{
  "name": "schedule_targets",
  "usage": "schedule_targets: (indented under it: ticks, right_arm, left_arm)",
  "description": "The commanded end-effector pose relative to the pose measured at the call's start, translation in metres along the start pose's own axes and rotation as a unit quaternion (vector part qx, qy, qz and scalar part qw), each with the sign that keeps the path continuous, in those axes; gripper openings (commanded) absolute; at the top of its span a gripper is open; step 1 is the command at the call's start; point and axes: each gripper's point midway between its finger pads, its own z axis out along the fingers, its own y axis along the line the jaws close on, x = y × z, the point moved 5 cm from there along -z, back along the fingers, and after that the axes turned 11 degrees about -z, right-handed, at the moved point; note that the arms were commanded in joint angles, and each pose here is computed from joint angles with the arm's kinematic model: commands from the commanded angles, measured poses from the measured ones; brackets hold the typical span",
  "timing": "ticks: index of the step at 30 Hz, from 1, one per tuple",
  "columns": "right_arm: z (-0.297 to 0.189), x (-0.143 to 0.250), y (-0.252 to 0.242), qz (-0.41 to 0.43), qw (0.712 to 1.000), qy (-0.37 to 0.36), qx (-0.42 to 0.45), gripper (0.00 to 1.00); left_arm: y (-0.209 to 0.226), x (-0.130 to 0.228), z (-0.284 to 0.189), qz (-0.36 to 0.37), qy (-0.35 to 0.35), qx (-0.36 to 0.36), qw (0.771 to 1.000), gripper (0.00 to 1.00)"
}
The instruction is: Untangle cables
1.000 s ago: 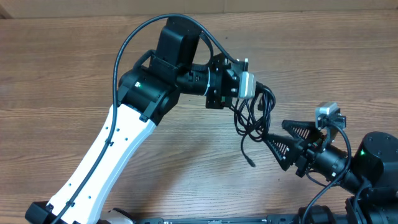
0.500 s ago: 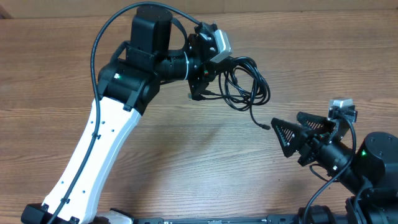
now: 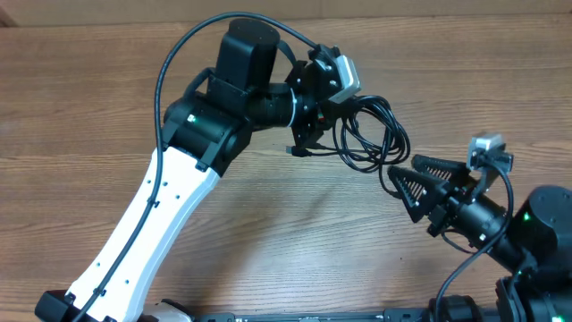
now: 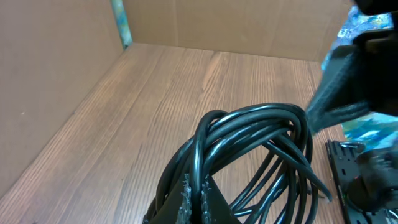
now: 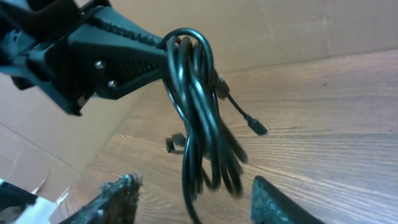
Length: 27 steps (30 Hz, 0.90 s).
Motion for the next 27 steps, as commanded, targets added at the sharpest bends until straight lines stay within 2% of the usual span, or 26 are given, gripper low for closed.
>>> schedule_targets:
  ticks: [1, 2, 6, 9, 13, 23, 27]
  right_arm:
    - [0.009, -0.004, -0.004, 0.002, 1.000, 0.007, -0.005, 0.49]
    - [0.015, -0.005, -0.008, 0.006, 1.000, 0.012, -0.004, 0.39]
    - [0.024, -0.005, -0.015, 0.012, 1.000, 0.020, -0.002, 0.15]
    - [0.029, -0.003, -0.018, 0.017, 1.000, 0.026, -0.001, 0.04]
    - [0.030, -0.003, -0.023, 0.018, 0.999, 0.027, 0.014, 0.04]
    - [0.025, 0.004, -0.053, 0.029, 0.990, 0.034, 0.136, 0.04]
    - [0.022, 0.006, -0.062, 0.031, 0.984, 0.036, 0.174, 0.04]
  left_arm:
    - [-0.011, -0.014, -0.008, 0.013, -0.017, 0.000, 1.000, 0.04]
    - [-0.011, -0.014, -0.008, 0.012, -0.016, 0.000, 1.000, 0.04]
    - [-0.011, -0.013, -0.008, 0.011, -0.015, 0.001, 1.000, 0.04]
    - [-0.011, -0.013, -0.008, 0.010, -0.013, -0.002, 1.000, 0.04]
    - [-0.010, -0.012, -0.008, 0.008, -0.010, -0.005, 1.000, 0.04]
    - [0.004, -0.002, -0.009, -0.007, 0.017, -0.063, 0.998, 0.04]
    - [0.004, -0.001, -0.009, -0.007, 0.018, -0.065, 0.998, 0.04]
